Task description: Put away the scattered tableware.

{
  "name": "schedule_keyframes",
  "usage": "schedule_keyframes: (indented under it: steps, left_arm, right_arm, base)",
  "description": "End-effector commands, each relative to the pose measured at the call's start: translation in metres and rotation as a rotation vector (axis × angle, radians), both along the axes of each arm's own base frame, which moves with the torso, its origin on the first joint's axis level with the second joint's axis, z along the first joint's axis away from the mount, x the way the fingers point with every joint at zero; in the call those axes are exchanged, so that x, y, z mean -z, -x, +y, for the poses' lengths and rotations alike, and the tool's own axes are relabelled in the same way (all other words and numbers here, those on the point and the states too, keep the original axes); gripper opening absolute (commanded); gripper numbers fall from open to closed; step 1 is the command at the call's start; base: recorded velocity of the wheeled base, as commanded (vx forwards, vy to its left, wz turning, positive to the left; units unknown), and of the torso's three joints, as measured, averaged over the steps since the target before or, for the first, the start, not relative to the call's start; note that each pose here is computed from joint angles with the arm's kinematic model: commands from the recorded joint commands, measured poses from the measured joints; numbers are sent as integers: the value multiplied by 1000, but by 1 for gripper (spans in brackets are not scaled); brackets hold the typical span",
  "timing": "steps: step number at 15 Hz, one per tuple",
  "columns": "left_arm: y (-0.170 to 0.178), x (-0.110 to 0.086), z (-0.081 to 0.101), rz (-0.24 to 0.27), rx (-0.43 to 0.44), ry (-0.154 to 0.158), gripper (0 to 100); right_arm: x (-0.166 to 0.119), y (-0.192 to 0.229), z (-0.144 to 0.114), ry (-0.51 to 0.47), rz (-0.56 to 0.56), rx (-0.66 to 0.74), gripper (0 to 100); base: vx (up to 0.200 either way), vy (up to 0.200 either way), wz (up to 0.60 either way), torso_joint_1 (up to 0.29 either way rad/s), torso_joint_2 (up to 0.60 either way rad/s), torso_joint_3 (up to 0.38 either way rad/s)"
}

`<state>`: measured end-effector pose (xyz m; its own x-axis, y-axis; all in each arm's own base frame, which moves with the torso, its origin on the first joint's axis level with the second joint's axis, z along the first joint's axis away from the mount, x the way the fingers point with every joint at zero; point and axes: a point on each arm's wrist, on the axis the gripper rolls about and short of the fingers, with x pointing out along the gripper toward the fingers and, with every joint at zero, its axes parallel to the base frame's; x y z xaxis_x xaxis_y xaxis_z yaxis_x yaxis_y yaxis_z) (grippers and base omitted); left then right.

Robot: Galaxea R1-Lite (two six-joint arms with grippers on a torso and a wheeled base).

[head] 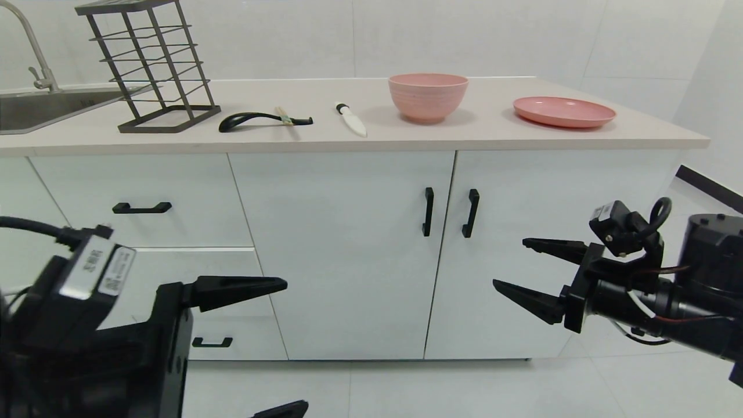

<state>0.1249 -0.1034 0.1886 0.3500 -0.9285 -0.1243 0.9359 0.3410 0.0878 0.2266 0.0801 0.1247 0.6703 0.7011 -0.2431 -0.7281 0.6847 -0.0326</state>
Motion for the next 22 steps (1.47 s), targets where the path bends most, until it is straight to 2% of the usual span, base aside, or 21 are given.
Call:
schedule_keyframes:
  steps: [1,4,7,9,13,18,22]
  left_arm:
    - [-28,21,-21,74,5,-51,100]
    - [-46,21,-39,48,29,-39,100]
    - [-60,11,-67,-36,86,22,100]
    - [-71,11,-83,-67,101,44,100]
    - [-89,16,-119,-148,151,117,100]
    - [-108,17,-138,-165,144,132,100]
    - [-114,16,-143,-176,139,145,100]
  right_arm:
    - [6,-10,3,4,14,-4,100]
    - [9,-27,7,-16,-17,-33,100]
    - [20,-39,10,-26,-18,-45,100]
    - [23,-50,11,-34,-30,-49,100]
    - [24,-81,13,-45,-70,-43,100]
    - [36,-104,12,-49,-89,-22,100]
    - [37,-115,9,-58,-123,-22,100]
  base:
    - [0,0,0,0,0,0]
    - [0,0,0,0,0,0]
    - [0,0,0,0,0,0]
    - [0,0,0,0,0,0]
    - [0,0,0,0,0,0]
    - [0,0,0,0,0,0]
    - [0,0,0,0,0,0]
